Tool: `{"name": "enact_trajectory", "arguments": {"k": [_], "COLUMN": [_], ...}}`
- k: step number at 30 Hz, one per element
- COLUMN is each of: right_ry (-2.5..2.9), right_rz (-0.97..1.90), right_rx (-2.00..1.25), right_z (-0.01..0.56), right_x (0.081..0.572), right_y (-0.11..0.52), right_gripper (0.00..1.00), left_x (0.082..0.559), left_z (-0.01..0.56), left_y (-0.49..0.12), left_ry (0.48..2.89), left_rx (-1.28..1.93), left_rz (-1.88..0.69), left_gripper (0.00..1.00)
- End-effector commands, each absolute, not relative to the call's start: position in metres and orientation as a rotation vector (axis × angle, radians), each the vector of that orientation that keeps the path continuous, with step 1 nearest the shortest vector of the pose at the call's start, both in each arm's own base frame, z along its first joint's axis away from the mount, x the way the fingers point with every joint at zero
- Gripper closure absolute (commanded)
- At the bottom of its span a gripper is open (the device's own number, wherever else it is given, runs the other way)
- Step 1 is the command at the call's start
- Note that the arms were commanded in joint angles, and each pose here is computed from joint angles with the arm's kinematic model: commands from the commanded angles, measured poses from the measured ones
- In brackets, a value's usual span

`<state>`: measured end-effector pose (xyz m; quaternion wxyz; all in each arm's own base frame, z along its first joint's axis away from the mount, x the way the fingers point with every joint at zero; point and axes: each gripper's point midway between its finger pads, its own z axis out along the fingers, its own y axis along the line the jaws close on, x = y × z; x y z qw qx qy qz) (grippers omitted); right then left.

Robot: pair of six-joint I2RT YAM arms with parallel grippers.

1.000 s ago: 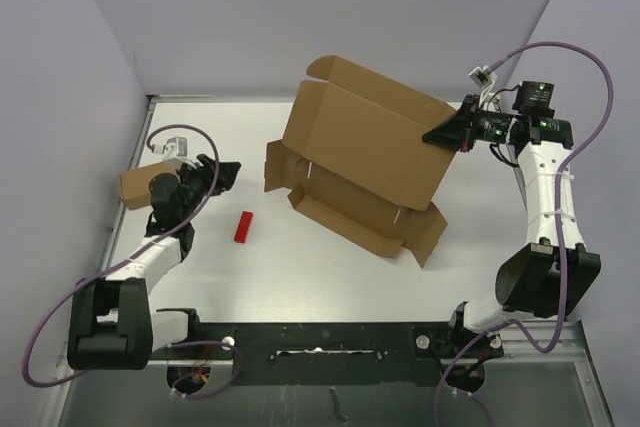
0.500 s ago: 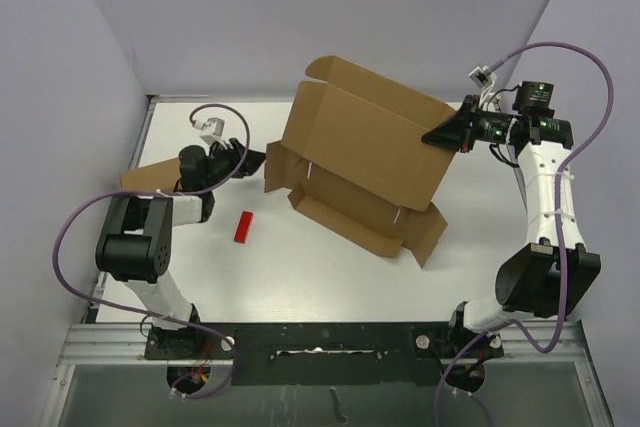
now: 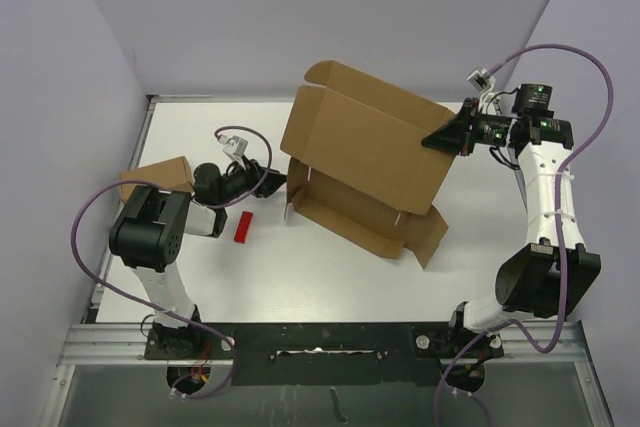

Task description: Fold the paper box

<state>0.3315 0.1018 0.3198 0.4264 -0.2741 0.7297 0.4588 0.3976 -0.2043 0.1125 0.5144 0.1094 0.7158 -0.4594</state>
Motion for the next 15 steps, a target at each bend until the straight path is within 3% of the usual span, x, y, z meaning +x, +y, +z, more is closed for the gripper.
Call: {"name": "enact_trajectory", "arguments": {"k": [1, 7, 15], "right_ry": [1.766, 1.763, 1.769], "right_rz": [1.114, 1.121, 1.122], "right_rx": [-0.758, -0.767, -0.768], "right_z": [0.333, 0.334, 0.331], "right_x": [0.323, 0.32, 0.318], "right_y": [0.105, 0.107, 0.107], "right_gripper": [1.0, 1.0, 1.0], "left_x": [0.385, 0.376, 0.364], "left_z": [0.128, 0.128, 0.129], "left_y": [-0.216, -0.218, -0.233], "left_ry": [1.601, 1.58, 1.517], "left_rx": [0.379, 0.417, 0.531], "left_rz": [-1.113, -1.097, -1.068], "left_gripper": [0.54, 0.49, 0.36]}}
